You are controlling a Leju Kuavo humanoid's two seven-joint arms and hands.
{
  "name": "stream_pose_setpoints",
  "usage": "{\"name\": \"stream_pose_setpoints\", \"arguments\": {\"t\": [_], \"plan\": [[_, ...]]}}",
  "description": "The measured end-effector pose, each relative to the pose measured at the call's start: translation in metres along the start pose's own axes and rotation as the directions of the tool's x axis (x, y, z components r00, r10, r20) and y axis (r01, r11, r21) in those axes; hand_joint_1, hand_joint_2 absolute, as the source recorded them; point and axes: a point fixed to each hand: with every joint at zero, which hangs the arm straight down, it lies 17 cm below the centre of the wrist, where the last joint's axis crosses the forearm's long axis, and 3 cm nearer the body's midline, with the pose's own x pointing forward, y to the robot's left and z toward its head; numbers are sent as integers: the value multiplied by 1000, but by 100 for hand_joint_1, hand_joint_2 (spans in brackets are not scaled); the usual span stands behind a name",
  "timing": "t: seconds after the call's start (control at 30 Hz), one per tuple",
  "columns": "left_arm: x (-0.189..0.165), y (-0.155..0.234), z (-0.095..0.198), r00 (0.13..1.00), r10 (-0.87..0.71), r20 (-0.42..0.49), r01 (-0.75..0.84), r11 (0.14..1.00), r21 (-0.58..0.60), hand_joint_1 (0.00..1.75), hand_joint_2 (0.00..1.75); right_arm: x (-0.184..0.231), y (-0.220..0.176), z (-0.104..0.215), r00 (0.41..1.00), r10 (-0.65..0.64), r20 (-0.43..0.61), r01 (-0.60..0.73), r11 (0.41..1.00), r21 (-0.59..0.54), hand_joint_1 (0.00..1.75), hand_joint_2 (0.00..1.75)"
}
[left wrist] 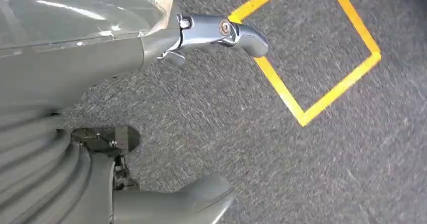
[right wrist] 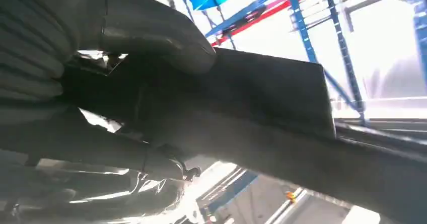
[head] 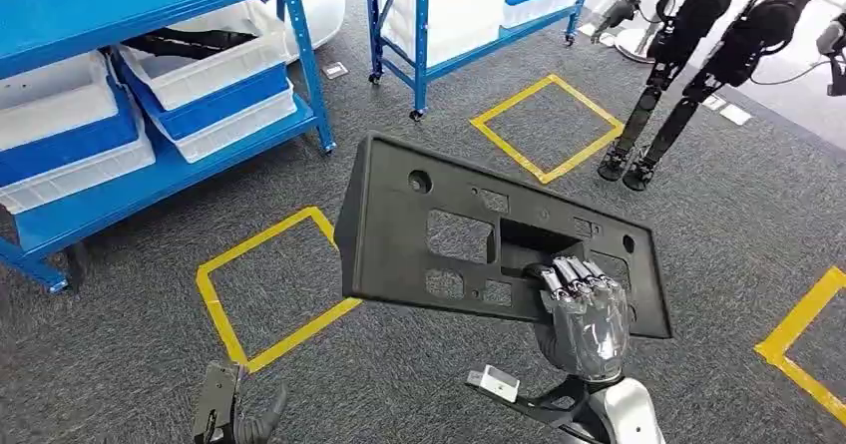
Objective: Take the parts from the cabinet and place them on the table.
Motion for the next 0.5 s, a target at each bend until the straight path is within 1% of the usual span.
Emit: {"name": "stream_pose_setpoints", "arguments": {"t": [0.03,0.17,0.27,0.33,0.43,0.5], "plan": [[-1,0,0,1000,5,-3,-5,1000,-1,0,175,1,0,-1,1000,24,9,-24,1000,2,175,175],[-1,-2,0,1000,21,-12,-21,1000,-10,0,175,-3,3,-10,978,207,40,-208,978,21,175,175],[-4,-2,1,1000,20,-20,-20,1000,-10,0,175,-27,3,-27,964,264,-39,-263,964,43,175,175],[-10,-2,3,999,23,-39,-24,1000,-16,0,175,-34,10,-36,953,296,-63,-292,954,64,175,175],[-12,-1,3,999,20,-43,-21,999,-23,0,175,-30,22,-39,946,325,-5,-323,943,84,175,175],[-11,-1,3,999,19,-42,-21,999,-27,0,175,-31,24,-41,941,339,13,-339,937,82,175,175]]}}
